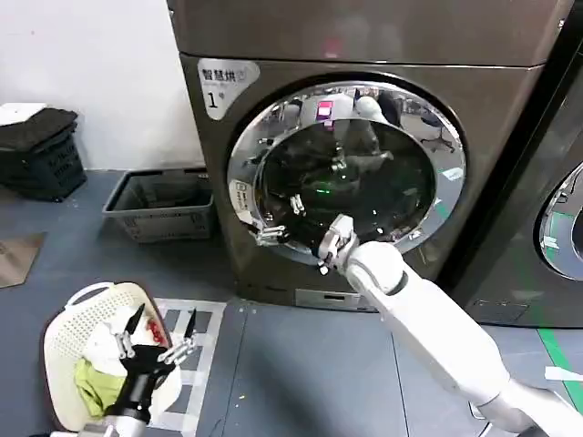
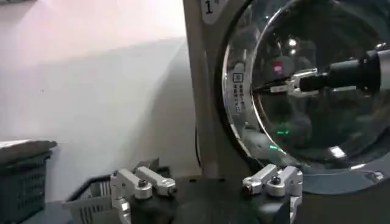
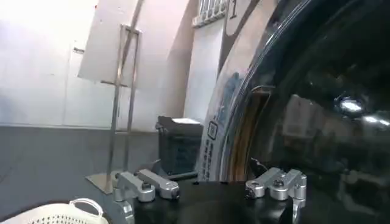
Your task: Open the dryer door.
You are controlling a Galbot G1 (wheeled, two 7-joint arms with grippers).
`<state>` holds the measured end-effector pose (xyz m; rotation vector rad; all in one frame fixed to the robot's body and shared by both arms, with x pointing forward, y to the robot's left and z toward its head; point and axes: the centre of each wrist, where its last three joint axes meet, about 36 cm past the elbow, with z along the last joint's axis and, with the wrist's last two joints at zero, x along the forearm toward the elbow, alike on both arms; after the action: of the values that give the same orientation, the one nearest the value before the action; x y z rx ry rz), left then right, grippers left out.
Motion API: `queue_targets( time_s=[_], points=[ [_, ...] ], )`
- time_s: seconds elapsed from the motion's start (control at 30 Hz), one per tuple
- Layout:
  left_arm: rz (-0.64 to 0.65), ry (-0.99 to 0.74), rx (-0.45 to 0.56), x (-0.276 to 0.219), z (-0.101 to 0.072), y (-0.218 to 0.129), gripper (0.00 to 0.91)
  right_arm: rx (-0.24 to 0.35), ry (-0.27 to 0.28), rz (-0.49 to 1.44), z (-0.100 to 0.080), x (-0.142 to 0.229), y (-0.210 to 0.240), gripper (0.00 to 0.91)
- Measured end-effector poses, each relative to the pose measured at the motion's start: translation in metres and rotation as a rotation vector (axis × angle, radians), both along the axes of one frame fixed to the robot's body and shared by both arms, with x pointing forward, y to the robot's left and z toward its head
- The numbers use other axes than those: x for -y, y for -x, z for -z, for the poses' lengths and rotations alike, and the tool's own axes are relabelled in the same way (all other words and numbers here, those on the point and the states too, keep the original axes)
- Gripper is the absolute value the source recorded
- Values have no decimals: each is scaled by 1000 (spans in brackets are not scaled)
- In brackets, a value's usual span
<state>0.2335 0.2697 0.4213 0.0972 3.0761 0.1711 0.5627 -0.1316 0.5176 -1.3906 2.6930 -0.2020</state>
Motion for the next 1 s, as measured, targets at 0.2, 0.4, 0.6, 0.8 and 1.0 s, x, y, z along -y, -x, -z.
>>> queue_targets(
  time_s=[0.2,0.4,0.6,0.8,1.0],
  points=[
    [0,1,1,0,0,0,907,-4,4,-5,1,-3,-2,907],
    [0,1,1,0,0,0,907,-3,8,-10,1,-5,-5,907],
    [1,1,1,0,0,0,907,-2,9,-15,0,-9,-9,907],
    [5,3,0,2,1,1,907,-4,10,-19,0,-14,-12,907],
    [7,4,1,2,1,0,907,-5,11,-28,-1,-19,-16,907]
  ],
)
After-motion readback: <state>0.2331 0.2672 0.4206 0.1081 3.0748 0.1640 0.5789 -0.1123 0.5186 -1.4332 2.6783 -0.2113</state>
